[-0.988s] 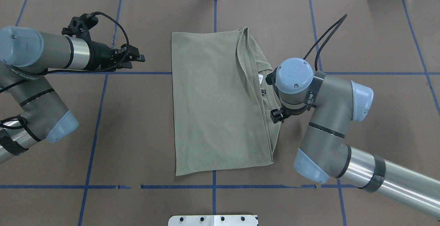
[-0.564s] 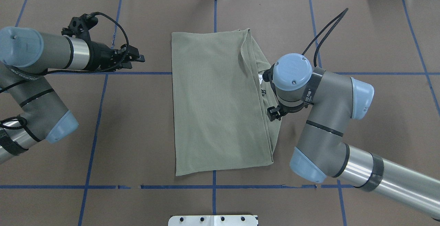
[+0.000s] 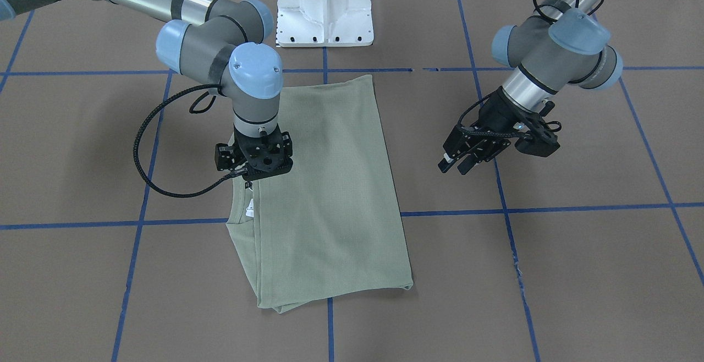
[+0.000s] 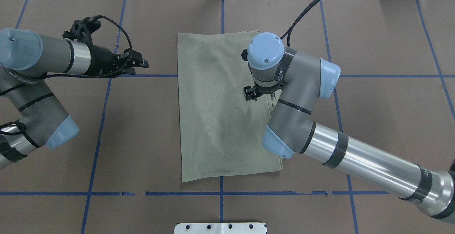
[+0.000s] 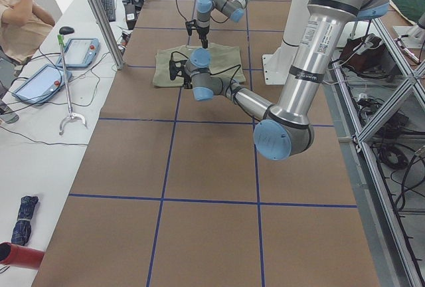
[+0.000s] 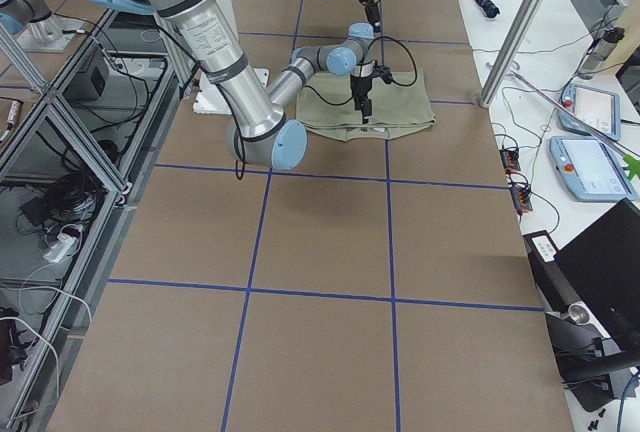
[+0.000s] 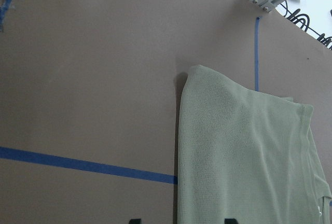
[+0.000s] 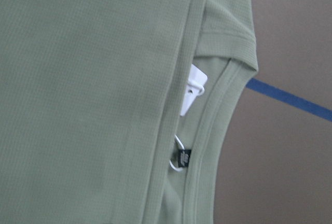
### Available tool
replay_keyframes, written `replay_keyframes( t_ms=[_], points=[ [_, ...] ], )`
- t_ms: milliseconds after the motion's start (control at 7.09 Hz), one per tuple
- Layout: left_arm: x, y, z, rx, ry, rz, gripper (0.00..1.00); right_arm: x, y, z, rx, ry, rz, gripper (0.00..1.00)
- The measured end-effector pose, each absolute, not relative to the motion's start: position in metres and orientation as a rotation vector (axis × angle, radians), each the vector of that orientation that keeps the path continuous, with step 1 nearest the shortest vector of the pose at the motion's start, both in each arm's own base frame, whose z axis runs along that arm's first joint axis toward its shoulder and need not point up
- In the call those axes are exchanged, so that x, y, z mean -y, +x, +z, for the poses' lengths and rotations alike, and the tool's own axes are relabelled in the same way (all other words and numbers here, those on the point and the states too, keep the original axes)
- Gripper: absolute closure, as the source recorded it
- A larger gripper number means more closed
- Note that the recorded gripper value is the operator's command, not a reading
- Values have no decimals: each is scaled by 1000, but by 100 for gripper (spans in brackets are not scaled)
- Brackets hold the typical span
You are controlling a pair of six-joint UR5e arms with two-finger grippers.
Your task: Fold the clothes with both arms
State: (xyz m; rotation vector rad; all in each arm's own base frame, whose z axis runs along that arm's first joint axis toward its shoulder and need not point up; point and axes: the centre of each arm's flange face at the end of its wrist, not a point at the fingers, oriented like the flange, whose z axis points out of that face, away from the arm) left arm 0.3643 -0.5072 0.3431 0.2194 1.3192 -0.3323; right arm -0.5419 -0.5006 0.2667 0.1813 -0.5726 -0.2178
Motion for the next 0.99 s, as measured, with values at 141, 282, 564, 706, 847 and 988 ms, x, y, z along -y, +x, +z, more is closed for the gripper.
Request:
replay_keyframes(
  t_ms=[141, 282, 564, 706, 847, 988],
  points=[
    [506, 364, 342, -1324, 215, -326, 38, 493, -541, 264, 598, 163, -138, 0],
    [505, 364, 341, -1325, 213, -323, 38, 471, -535, 264, 634, 124, -11, 0],
    [504, 364, 341, -1327, 212, -321, 38, 413, -528, 264, 708, -1, 368, 0],
    [504, 363, 340, -1328, 210, -319, 35, 392, -528, 266, 740, -42, 538, 0],
    [502, 362, 338, -1334, 201, -311, 33, 374, -525, 274, 776, -68, 685, 0],
    [499, 360, 334, -1345, 187, -297, 31, 362, -520, 281, 816, -94, 798, 1]
  ],
)
